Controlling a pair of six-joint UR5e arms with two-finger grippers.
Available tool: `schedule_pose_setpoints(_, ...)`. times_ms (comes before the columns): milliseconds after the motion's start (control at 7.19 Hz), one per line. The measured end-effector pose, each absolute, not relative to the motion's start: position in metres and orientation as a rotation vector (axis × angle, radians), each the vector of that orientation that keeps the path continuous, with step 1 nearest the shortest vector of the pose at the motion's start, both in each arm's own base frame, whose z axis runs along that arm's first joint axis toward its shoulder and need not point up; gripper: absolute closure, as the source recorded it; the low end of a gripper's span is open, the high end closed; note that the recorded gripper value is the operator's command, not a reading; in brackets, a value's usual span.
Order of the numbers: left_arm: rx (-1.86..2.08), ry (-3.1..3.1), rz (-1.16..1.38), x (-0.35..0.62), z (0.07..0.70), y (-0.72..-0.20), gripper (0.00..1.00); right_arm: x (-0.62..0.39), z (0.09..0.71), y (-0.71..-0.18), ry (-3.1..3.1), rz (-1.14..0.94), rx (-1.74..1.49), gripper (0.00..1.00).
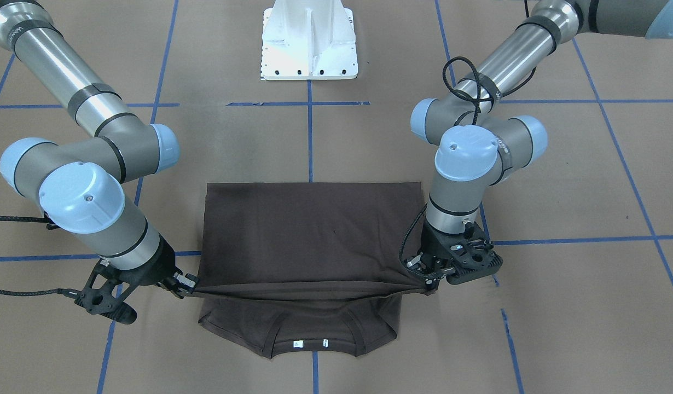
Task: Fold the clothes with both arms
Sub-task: 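Lay the hem down near the collar and open both grippers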
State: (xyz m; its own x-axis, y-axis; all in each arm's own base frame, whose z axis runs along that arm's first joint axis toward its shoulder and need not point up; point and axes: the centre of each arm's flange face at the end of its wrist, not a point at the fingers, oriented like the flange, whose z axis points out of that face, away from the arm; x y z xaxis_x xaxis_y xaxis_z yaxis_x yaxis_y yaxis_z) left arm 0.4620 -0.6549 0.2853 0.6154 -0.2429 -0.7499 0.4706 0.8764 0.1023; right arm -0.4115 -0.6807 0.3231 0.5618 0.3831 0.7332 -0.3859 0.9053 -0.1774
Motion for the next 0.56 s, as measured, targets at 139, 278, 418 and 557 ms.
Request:
schedule_pose_setpoints(139, 0.299, 0.811, -0.430, 0.4652, 0.2816, -0.6589, 1.00, -0.4132, 0.3213, -0.6840, -0.860, 0.454, 0.004, 1.00)
schedule_pose_setpoints(278, 0.297, 0.810, -0.435, 0.4662, 0.2805, -0.6606, 1.00, -0.4137, 0.3211, -0.6855, -0.858, 0.453, 0.008, 1.00)
schedule_pose_setpoints(418, 0.297, 0.809, -0.437, 0.4666, 0.2806, -0.6612, 0.69, -0.4139, 0.3226, -0.6868, -0.860, 0.451, 0.013, 0.62)
schedule_pose_setpoints(557, 0.298, 0.808, -0.438, 0.4667, 0.2809, -0.6616, 0.01, -0.4144, 0.3261, -0.6884, -0.864, 0.449, 0.019, 0.01)
